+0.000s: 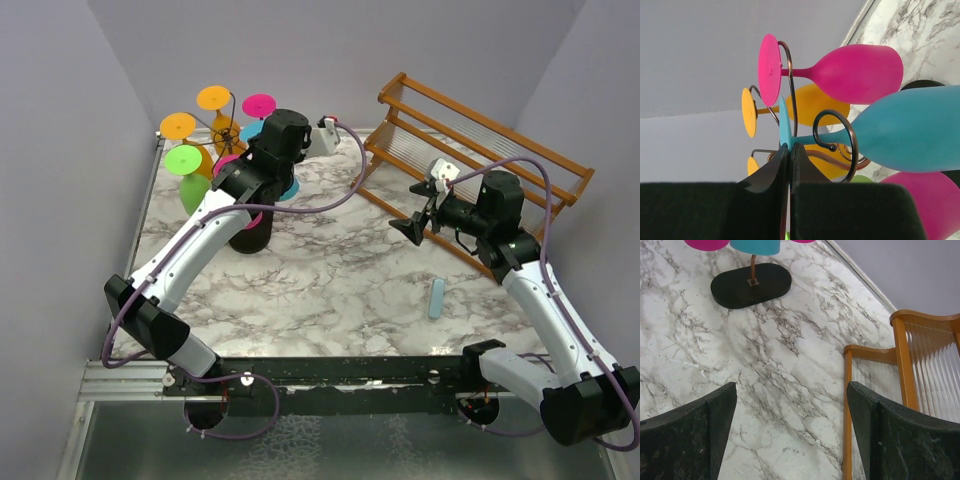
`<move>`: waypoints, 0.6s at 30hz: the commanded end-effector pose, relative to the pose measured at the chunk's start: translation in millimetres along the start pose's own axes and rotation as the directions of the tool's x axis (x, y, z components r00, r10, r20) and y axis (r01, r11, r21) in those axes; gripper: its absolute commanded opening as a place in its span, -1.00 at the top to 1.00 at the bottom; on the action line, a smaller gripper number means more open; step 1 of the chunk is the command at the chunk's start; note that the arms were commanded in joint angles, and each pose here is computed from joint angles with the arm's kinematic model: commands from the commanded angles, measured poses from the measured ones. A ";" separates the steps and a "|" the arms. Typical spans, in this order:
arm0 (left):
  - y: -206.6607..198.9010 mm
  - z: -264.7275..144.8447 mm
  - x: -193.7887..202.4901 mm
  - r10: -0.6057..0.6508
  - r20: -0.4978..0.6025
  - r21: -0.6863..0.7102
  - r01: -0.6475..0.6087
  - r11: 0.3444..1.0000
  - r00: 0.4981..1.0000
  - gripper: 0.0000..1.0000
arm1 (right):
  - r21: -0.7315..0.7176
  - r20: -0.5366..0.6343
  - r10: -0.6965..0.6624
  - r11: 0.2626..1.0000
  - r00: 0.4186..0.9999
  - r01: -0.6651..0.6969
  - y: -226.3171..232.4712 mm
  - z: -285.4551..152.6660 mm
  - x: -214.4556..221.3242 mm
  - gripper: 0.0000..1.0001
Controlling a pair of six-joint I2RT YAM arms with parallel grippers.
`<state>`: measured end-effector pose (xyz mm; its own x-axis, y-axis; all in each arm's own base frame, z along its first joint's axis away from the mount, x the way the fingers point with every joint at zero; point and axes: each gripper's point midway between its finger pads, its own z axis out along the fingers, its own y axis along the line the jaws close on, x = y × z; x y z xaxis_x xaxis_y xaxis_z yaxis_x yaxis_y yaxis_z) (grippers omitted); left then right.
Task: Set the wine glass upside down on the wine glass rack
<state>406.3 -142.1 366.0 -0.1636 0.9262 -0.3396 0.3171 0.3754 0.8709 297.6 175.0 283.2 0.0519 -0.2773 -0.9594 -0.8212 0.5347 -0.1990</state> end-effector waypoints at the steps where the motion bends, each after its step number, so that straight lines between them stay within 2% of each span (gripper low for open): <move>1: 6.1 -16.5 -1.7 -0.041 0.046 0.021 0.040 0.999 0.998 1.00 | 0.003 0.005 -0.014 1.000 1.000 0.014 -2.5 0.4 1.8 -0.81; 18: 4.5 -31.5 -10.1 -0.040 0.083 0.051 0.036 0.998 0.996 1.00 | 0.005 0.003 -0.018 1.000 1.000 0.018 -3.2 -0.4 3.3 -0.81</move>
<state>390.4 -150.7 356.2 -0.1364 0.9322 -0.3352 0.3928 0.3615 0.8456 299.0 172.9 281.1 0.0510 -0.2828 -0.9578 -0.8182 0.5381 -0.2024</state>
